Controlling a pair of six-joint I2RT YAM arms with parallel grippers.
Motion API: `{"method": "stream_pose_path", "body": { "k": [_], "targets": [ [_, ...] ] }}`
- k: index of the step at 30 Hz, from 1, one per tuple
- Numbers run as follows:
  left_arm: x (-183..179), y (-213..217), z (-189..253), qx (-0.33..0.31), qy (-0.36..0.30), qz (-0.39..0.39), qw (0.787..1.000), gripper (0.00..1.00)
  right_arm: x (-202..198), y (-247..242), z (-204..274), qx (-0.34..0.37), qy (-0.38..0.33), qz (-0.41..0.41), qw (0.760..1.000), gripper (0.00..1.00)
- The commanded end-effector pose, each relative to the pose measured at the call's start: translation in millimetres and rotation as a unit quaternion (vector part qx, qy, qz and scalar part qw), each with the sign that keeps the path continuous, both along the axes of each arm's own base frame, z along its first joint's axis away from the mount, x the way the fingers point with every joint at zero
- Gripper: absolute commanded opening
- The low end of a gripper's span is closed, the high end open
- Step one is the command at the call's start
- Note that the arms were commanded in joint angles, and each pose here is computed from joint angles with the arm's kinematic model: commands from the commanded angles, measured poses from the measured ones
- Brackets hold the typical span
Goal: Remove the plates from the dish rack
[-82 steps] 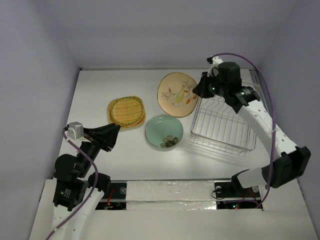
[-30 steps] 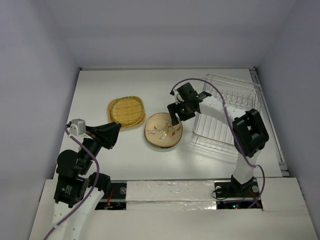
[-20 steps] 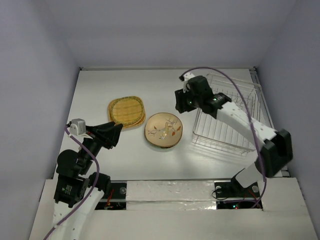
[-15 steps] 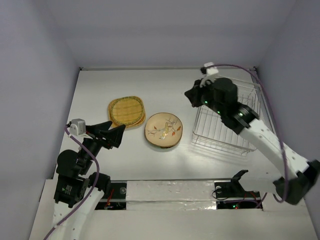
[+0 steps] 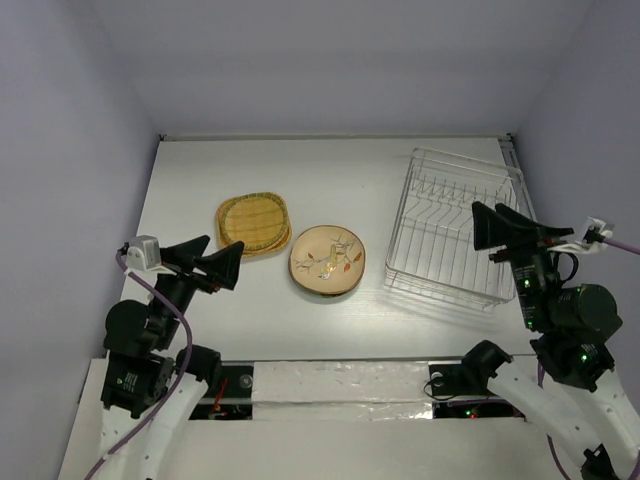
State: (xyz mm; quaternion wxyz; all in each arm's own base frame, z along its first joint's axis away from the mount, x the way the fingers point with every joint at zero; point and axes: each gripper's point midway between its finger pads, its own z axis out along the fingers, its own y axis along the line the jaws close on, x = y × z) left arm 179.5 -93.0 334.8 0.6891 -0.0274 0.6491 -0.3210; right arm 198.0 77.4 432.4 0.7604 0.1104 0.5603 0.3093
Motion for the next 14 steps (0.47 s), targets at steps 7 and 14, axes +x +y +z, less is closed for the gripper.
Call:
{"method": "stream_pose_path", "body": {
  "k": [7,14],
  "targets": [
    [-9,24,64,-0.009,-0.067,0.057,0.996,0.96,2,-7,-24,0.027,0.01,-0.015,0.999,0.73],
    [-4,27,55,0.002,-0.058,0.068,0.996,0.97,0,-10,-21,0.014,0.002,-0.023,1.0,0.72]
  ]
}}
